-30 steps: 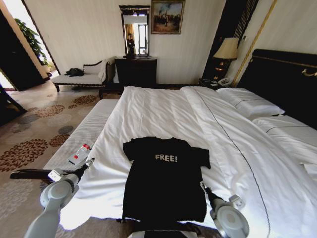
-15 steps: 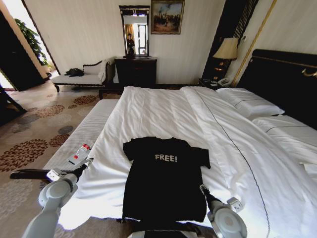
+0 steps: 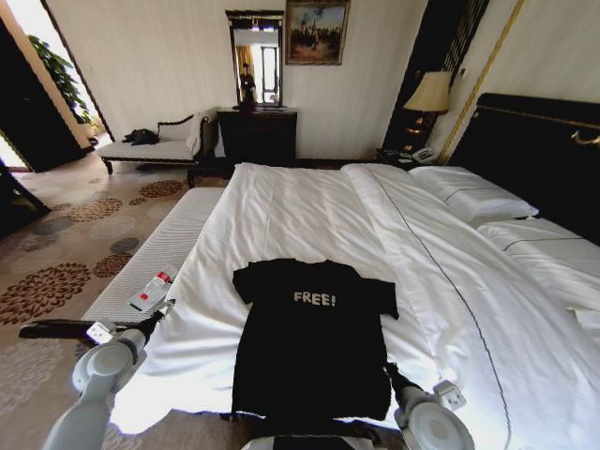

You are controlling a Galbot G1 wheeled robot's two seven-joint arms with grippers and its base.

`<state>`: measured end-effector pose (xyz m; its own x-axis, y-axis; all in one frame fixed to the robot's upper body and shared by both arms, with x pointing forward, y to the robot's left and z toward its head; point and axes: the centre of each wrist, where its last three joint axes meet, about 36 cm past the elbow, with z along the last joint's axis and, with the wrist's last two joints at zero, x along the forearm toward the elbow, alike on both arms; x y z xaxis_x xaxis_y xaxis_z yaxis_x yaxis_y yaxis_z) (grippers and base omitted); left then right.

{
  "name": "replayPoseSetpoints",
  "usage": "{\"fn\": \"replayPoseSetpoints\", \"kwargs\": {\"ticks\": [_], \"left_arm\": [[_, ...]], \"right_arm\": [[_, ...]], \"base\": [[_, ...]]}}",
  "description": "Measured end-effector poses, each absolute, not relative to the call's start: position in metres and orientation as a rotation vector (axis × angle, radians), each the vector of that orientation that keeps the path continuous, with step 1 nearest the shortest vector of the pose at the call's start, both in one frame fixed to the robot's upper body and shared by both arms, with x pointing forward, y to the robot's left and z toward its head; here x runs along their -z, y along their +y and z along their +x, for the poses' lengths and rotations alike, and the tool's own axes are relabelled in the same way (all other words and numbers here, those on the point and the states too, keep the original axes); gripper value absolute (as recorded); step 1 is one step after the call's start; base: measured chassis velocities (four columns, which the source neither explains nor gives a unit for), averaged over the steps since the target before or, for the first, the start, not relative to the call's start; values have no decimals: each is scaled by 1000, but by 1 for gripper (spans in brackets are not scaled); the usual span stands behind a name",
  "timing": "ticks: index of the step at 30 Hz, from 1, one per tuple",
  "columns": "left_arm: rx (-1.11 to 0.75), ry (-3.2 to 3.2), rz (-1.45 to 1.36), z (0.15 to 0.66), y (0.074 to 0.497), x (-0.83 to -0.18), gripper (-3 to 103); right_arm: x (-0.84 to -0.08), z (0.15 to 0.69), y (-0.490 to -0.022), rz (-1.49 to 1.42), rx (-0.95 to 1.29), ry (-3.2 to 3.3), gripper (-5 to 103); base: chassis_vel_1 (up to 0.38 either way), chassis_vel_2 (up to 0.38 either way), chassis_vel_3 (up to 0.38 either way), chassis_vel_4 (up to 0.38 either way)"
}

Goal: Fold the clothes on the bed.

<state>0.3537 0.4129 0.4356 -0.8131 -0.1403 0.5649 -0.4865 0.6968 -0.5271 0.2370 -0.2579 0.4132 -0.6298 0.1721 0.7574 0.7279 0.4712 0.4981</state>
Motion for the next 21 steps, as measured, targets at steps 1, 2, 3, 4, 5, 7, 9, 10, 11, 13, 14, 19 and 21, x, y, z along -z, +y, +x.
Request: {"fn": "replayPoseSetpoints", "kwargs": {"ticks": [1,2,3,4,5,7,9,10,11,13,14,19,21], "left_arm": [[-945,-2415,482,354,413,-436,100],[-945,-2415,482,354,413,-436,100],[-945,-2415,483,354,413,-436,100],[-945,-2415,483,354,413,-435,100],[-945,-2415,484,354,413,-435,100],[-945,-2414,485,354,413,-435,100],[-944,-2414,486,354,414,-435,100],[-943,-2414,486,354,414,-435,100],[-943,-2414,487,354,414,-435,100],[-942,-2415,487,354,414,-435,100],[-942,-2416,487,354,415,-436,100],[-949,-2417,492,355,416,-436,100],[-952,-2416,495,355,417,-435,100]], "right_arm": [[-412,237,-258,-746,1125,-2081,0],[-412,237,-258,-746,1125,-2081,0],[-411,237,-258,-749,1123,-2077,0],[-411,237,-258,-751,1123,-2076,0],[-410,238,-259,-753,1123,-2076,0],[-410,238,-259,-756,1124,-2077,0],[-411,238,-259,-757,1127,-2079,0],[-412,237,-259,-759,1126,-2080,0],[-413,236,-259,-767,1122,-2079,0],[-414,235,-260,-778,1115,-2075,0],[-415,233,-261,-794,1107,-2068,0],[-415,228,-266,-852,1086,-2037,0],[-417,225,-266,-864,1079,-2028,0]], "base": [[0,0,0,0],[0,0,0,0],[0,0,0,0],[0,0,0,0],[0,0,0,0],[0,0,0,0],[0,0,0,0],[0,0,0,0],[0,0,0,0],[0,0,0,0],[0,0,0,0],[0,0,0,0],[0,0,0,0]]}}
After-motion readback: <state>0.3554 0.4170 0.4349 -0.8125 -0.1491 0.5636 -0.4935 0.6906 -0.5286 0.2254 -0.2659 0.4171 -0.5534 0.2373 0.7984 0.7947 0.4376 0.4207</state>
